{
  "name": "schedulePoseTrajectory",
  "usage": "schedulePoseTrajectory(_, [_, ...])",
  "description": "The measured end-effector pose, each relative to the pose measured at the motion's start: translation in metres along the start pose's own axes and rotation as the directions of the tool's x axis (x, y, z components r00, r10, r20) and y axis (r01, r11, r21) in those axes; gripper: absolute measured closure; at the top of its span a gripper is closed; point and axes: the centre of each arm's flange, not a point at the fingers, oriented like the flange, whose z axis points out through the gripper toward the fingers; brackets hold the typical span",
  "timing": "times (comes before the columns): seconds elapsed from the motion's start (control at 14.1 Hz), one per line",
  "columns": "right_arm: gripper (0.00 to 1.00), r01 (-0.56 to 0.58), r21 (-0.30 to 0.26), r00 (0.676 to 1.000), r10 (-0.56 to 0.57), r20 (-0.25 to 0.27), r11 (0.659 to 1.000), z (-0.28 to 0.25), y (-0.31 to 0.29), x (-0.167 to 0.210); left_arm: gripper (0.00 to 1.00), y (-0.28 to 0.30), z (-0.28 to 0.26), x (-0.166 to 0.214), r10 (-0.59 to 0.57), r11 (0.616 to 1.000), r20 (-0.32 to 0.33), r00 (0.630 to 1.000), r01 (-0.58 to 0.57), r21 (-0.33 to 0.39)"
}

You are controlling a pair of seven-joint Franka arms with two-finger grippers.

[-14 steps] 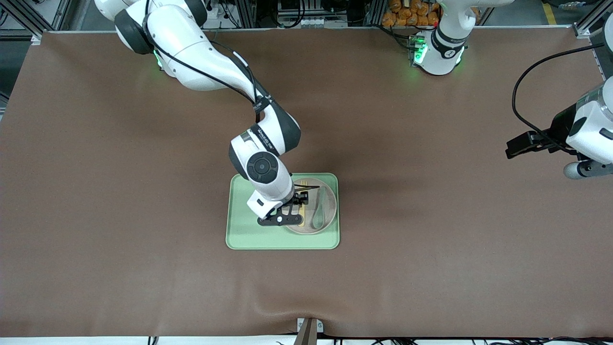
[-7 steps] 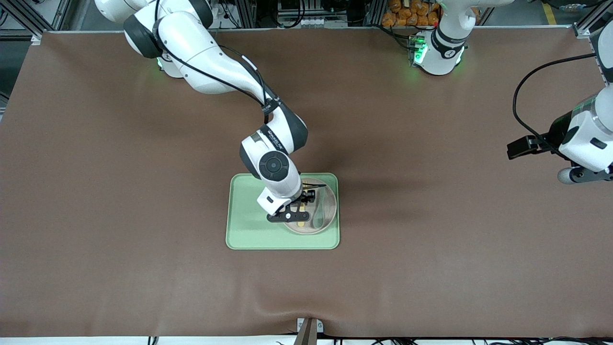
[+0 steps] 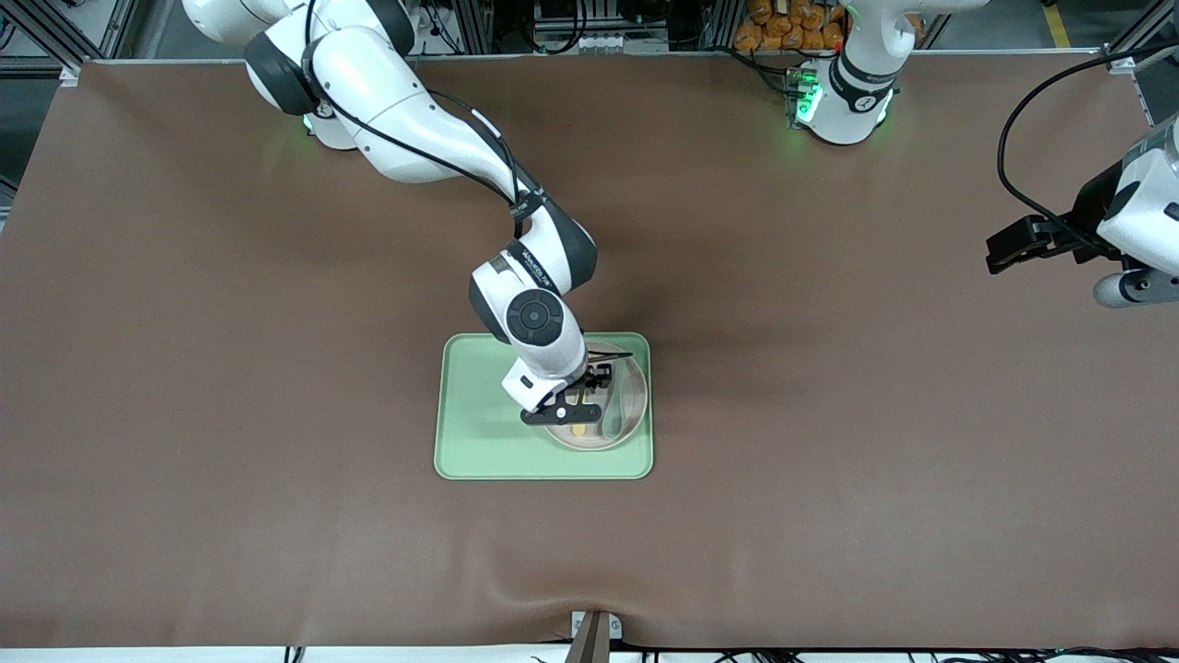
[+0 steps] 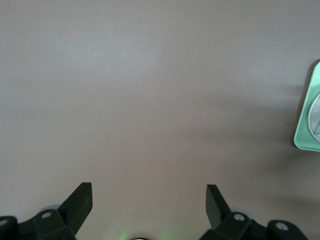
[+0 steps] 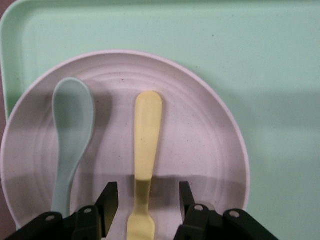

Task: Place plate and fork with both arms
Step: 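Lower the right gripper and grasp the yellow fork handle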

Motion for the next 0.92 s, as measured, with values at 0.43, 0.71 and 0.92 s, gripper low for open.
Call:
schedulePoseTrajectory(0.43, [0.48,0.005,-0.004,1.000,-0.005,0.004,1.000,0.009,-0.002,-0.004,0.00,0.002,0.001,0.005,0.002,1.000,-0.035,0.999,-0.002,-0.008])
schedulePoseTrajectory(0.71, [0.61,0.007,-0.010,1.000,-0.007,0.005,1.000,0.012,-0.001,-0.004,0.00,0.003,0.001,0.005,0.003,1.000,-0.037,0.999,-0.003,-0.008])
schedulePoseTrajectory(0.92, [0.90,0.007,-0.008,1.000,-0.007,0.001,1.000,0.010,-0.002,-0.003,0.00,0.003,0.001,0.005,0.003,1.000,-0.037,0.999,-0.003,-0.008])
